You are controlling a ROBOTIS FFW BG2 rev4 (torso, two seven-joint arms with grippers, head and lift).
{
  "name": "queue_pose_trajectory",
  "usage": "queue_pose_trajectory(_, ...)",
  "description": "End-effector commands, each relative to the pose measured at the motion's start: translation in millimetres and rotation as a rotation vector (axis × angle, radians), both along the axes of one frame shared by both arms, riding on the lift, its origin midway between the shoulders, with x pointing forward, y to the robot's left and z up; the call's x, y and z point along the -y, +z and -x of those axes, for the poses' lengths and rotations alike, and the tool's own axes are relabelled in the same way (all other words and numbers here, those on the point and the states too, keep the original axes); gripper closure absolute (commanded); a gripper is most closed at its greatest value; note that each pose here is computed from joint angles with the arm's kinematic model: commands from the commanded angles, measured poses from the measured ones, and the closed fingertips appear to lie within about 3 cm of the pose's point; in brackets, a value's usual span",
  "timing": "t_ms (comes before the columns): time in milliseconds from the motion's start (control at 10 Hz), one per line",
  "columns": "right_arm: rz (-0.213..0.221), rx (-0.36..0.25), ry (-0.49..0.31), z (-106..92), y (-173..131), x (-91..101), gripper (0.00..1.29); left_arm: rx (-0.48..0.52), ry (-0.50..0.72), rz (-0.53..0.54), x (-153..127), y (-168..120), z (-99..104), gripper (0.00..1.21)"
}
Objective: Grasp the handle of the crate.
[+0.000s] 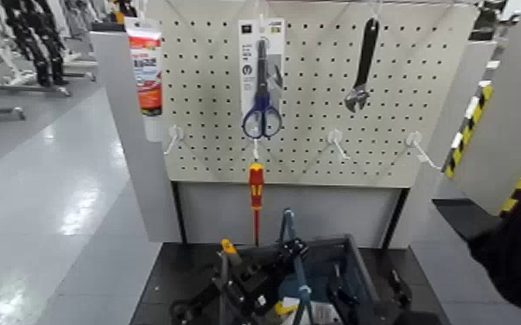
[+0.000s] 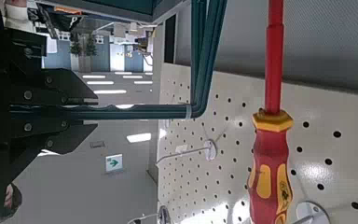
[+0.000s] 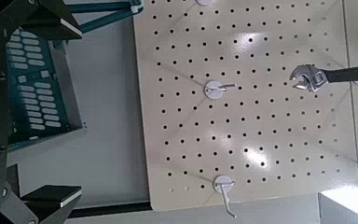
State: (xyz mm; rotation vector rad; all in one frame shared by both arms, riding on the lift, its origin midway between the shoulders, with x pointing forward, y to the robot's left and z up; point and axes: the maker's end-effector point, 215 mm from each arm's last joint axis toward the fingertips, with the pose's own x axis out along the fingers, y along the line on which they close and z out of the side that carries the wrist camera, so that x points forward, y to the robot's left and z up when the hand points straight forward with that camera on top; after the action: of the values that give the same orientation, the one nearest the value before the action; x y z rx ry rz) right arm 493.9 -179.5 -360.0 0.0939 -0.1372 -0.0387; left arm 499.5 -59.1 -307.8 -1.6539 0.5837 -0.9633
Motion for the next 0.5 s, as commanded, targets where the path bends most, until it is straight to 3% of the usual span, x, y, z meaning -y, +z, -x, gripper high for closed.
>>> queue_pose_trajectory(100,0.001,-0.002,0.001,0.1,-0.5,-0.8,0.13,-0.038,-0.002,0.002,-4.6,-5.6,15.3,1.16)
queue_pose_trajectory(500,0.000,-0.004,-0.001,0.5,-1.6,-0.3,0.13,-0.025,-0.039,0.009,3.7,14.8,35.8,1.16)
